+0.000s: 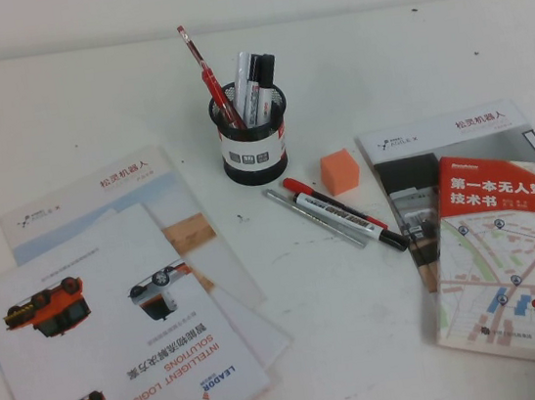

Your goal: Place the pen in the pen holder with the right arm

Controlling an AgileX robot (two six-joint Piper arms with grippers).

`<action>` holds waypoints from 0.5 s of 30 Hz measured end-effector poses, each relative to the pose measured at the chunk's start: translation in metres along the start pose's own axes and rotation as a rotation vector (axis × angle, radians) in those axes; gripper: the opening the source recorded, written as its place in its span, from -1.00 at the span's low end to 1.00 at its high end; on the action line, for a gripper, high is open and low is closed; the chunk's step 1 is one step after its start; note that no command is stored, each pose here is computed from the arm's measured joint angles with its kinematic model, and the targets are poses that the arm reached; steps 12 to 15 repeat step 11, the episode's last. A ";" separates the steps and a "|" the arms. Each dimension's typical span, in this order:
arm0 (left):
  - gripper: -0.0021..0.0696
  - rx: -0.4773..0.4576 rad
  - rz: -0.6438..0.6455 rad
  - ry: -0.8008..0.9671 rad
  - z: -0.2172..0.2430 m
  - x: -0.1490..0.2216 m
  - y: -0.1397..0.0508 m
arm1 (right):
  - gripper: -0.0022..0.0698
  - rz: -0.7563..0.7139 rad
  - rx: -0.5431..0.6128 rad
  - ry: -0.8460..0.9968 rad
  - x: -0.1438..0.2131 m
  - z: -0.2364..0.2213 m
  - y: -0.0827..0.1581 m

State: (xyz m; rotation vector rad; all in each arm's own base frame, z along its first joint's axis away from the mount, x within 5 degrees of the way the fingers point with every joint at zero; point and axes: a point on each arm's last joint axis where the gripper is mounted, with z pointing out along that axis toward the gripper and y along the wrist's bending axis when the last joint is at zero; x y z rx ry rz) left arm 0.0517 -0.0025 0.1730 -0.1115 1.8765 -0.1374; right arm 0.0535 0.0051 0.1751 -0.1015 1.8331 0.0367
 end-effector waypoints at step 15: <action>-0.95 0.000 0.000 0.000 0.000 0.000 0.000 | -0.99 0.004 -0.001 0.001 0.000 0.000 0.000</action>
